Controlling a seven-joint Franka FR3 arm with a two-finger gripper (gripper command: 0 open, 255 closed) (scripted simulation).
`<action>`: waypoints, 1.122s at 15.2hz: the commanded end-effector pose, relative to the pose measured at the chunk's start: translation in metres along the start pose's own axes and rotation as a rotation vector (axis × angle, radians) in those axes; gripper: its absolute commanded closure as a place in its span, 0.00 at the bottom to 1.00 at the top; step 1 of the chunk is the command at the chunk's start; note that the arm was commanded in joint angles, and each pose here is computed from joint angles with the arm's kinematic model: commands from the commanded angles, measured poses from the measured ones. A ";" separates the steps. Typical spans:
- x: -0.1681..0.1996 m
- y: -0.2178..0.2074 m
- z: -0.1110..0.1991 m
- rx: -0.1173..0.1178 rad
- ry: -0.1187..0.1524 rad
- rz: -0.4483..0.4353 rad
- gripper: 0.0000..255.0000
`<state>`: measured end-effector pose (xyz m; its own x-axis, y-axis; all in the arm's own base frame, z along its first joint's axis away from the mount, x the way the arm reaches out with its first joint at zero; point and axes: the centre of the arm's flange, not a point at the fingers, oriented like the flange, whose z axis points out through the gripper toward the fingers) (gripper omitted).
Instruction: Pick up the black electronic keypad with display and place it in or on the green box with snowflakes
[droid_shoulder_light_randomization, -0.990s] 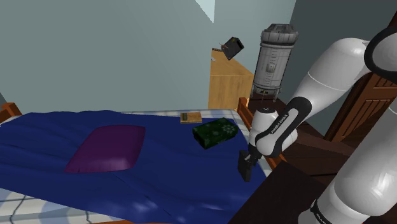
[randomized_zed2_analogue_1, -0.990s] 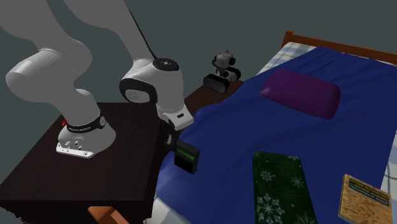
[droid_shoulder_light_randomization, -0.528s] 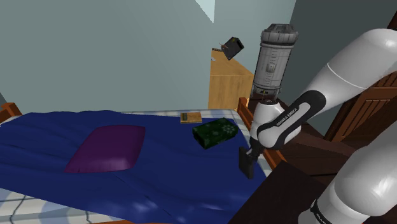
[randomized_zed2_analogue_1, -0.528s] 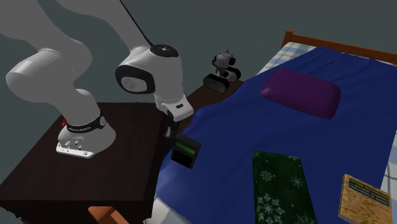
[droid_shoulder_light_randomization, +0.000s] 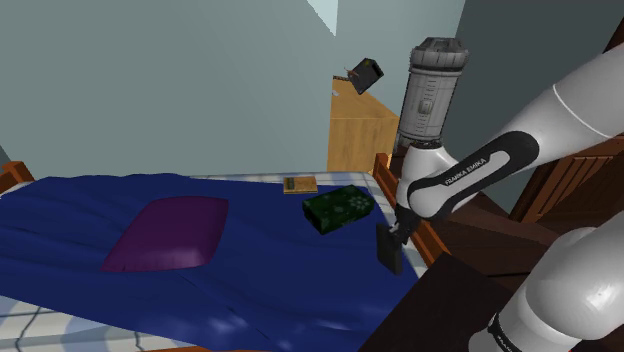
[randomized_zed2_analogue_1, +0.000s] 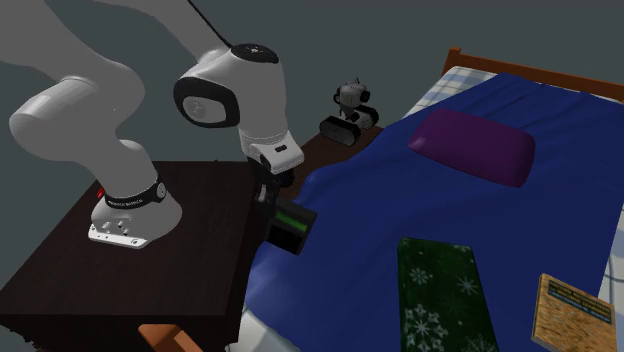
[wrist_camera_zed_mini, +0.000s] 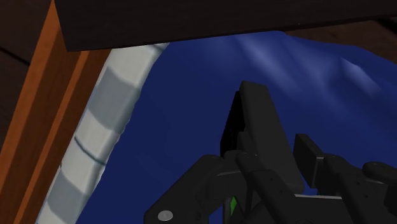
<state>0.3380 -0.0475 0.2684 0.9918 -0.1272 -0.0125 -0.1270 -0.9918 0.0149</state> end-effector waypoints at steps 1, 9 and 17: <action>-0.001 0.000 -0.011 0.000 0.000 0.000 1.00; -0.001 0.000 -0.053 0.000 0.000 0.000 1.00; 0.036 0.010 -0.083 0.000 0.000 0.000 1.00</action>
<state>0.3613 -0.0544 0.3489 0.9918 -0.1271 -0.0129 -0.1269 -0.9918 0.0145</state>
